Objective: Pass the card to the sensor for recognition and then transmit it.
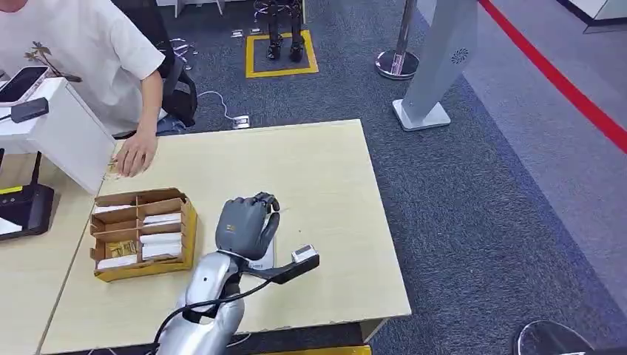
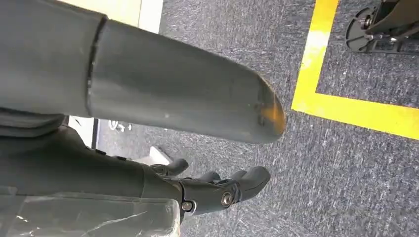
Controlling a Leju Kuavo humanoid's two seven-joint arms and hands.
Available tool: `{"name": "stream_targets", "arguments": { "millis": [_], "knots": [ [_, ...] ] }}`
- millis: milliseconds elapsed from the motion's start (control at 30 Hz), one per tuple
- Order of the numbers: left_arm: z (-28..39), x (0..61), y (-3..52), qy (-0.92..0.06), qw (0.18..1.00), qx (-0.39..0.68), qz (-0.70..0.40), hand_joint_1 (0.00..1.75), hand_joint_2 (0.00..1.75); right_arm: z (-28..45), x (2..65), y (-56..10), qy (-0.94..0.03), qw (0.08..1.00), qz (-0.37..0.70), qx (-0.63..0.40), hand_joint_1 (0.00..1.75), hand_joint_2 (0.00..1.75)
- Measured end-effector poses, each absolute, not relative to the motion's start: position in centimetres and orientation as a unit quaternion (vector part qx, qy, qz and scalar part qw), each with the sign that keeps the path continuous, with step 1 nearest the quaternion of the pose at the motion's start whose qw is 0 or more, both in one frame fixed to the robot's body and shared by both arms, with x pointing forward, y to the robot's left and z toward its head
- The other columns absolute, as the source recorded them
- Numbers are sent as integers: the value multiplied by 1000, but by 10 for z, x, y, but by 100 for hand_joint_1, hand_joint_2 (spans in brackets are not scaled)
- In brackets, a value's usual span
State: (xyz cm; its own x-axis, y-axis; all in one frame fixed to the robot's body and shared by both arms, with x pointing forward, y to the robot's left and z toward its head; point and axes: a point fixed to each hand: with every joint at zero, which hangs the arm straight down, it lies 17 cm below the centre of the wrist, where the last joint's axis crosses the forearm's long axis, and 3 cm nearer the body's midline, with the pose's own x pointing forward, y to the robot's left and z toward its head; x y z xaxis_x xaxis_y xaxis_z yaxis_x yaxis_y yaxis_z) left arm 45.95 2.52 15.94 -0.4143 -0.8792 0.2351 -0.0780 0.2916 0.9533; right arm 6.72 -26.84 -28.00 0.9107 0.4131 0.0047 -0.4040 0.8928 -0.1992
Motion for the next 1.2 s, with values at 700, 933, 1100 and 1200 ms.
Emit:
{"name": "stream_targets", "arguments": {
  "millis": [700, 933, 1100, 1200],
  "knots": [
    [110, 450, 27, -638, 432, 369, -520, 175, 175, -280, 61, -269, -11, 977, 189, -96, 0, 0],
    [108, 444, 47, -625, 452, 391, -502, 175, 175, -280, 61, -269, -10, 978, 186, -97, 0, 0],
    [103, 438, 51, -623, 457, 391, -501, 175, 175, -280, 61, -270, -10, 979, 180, -99, 0, 0],
    [98, 434, 52, -620, 460, 388, -504, 175, 175, -280, 61, -270, -10, 979, 178, -99, 0, 0]
  ]
}}
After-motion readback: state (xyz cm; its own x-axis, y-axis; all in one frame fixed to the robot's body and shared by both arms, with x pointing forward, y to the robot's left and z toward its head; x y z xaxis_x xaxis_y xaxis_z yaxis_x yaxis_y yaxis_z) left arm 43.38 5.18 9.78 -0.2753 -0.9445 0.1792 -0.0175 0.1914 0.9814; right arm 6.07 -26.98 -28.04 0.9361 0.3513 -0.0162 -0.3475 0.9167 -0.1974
